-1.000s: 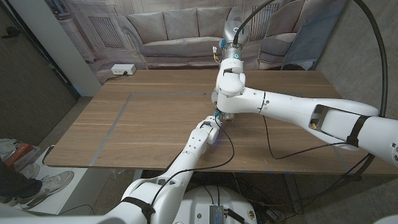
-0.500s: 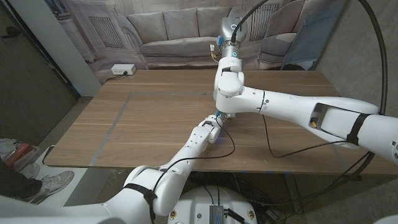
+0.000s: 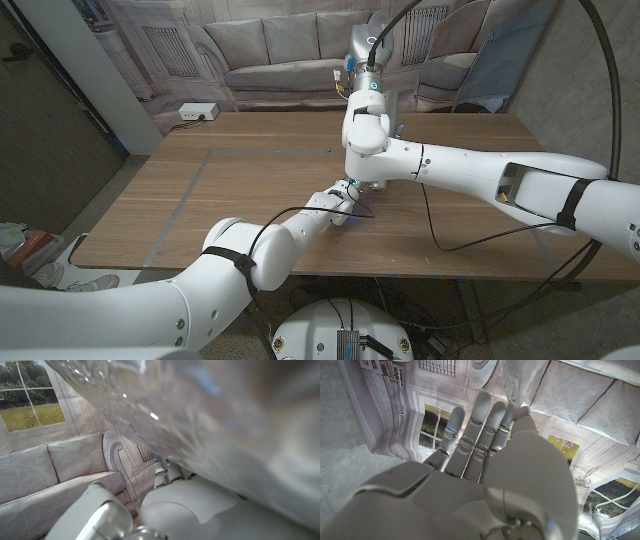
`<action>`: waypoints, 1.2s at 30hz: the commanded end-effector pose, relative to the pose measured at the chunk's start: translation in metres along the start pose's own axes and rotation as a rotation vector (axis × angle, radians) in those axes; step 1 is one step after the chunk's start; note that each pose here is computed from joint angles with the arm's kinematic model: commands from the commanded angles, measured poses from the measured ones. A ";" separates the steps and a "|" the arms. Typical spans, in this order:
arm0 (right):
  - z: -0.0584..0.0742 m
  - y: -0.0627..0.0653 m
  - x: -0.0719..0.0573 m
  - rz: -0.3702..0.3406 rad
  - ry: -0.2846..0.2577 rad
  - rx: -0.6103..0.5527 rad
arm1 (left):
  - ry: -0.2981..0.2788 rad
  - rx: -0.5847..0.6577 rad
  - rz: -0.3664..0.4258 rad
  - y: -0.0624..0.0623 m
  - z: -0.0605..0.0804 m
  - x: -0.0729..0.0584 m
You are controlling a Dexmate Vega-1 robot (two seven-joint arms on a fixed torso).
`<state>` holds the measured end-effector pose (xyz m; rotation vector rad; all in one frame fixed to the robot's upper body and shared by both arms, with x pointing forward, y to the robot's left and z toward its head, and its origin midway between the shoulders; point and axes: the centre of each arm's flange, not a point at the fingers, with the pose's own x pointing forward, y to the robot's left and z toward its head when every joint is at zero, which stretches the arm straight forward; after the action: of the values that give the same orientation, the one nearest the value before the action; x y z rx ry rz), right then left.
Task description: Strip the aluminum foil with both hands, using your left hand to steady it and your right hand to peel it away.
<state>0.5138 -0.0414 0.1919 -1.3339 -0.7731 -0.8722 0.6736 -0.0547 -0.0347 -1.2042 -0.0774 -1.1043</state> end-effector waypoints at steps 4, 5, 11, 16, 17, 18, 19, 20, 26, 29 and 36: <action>0.005 -0.003 -0.002 -0.009 -0.016 -0.001 | 0.072 -0.058 -0.001 -0.003 -0.016 0.005; 0.005 -0.003 -0.003 -0.011 -0.016 -0.002 | 0.060 -0.037 -0.001 -0.003 -0.017 0.006; 0.004 -0.004 -0.004 -0.010 -0.015 0.001 | 0.044 -0.039 -0.050 -0.006 -0.011 0.002; 0.004 -0.004 -0.004 -0.008 -0.014 0.002 | 0.020 -0.079 -0.067 -0.006 -0.014 -0.004; 0.004 -0.004 -0.004 -0.010 -0.015 0.000 | 0.018 -0.078 -0.045 -0.005 -0.014 -0.005; 0.004 -0.004 -0.004 -0.012 -0.014 -0.001 | 0.017 -0.072 -0.047 -0.004 -0.014 -0.005; 0.004 -0.004 -0.004 -0.010 -0.012 0.001 | 0.030 -0.066 -0.052 -0.003 -0.013 -0.005; 0.003 -0.004 -0.003 -0.013 -0.011 0.000 | 0.024 -0.067 -0.053 -0.004 -0.014 -0.007; 0.000 -0.003 0.001 -0.024 0.006 -0.011 | 0.036 -0.086 -0.062 -0.003 -0.015 -0.009; -0.002 -0.004 0.004 -0.033 0.016 -0.017 | 0.023 -0.084 -0.056 -0.002 -0.016 -0.010; -0.004 -0.008 0.011 -0.056 0.047 -0.019 | 0.019 -0.064 -0.031 0.002 -0.016 -0.014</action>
<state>0.5121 -0.0422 0.1957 -1.3298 -0.7785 -0.9068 0.6608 -0.0618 -0.0446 -1.2640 -0.0452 -1.1760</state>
